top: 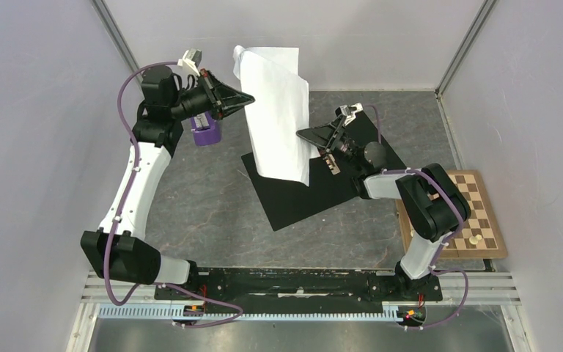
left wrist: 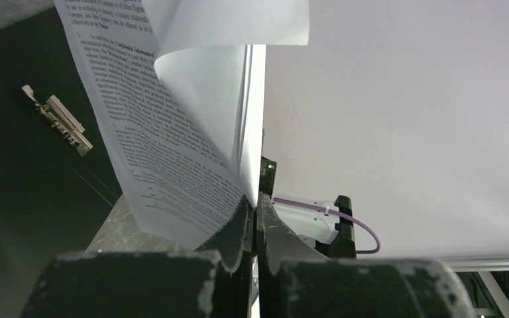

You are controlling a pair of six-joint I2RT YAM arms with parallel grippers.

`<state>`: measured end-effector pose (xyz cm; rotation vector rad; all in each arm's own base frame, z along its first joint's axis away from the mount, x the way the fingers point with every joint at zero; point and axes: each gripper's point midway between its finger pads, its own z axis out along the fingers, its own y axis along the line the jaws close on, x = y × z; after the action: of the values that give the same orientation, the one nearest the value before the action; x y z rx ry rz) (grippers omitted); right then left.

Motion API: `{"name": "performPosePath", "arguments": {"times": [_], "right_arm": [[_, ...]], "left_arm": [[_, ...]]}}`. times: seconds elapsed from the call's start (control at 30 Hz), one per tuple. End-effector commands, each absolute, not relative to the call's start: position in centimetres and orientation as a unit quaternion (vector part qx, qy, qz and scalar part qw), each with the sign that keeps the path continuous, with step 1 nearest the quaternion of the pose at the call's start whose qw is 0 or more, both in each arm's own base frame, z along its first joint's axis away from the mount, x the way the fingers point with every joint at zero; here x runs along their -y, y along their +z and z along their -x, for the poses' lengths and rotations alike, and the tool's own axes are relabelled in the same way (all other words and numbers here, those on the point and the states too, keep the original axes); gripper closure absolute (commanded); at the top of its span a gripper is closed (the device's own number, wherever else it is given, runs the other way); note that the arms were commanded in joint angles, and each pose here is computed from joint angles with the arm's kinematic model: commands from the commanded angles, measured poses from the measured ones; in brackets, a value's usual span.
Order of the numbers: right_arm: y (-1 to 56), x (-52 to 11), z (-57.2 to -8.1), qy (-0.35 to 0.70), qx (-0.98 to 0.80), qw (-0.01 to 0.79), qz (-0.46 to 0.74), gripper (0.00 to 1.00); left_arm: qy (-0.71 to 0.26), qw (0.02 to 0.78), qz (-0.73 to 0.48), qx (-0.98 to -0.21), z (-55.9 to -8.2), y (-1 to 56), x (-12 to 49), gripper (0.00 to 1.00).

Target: Put the files into the folder

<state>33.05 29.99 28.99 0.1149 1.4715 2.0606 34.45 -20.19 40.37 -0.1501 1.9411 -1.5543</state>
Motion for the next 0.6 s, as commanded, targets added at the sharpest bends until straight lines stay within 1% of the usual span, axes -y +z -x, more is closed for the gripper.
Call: {"name": "performPosePath", "arguments": {"times": [0.0, 0.13, 0.57], "right_arm": [[30.5, -29.7, -31.6, 0.772, -0.535, 0.344, 0.011, 0.02], [29.9, -30.0, -32.0, 0.746, -0.561, 0.359, 0.017, 0.02], [28.7, -30.6, -32.8, 0.711, -0.598, 0.369, 0.016, 0.02]], "left_arm": [[-0.61, 0.328, 0.045, -0.72, -33.9, 43.4, 20.8, 0.98], [-0.614, 0.33, 0.042, -0.716, -33.5, 44.3, 21.0, 0.98], [-0.622, 0.335, 0.036, -0.707, -32.6, 46.7, 21.9, 0.98]]}}
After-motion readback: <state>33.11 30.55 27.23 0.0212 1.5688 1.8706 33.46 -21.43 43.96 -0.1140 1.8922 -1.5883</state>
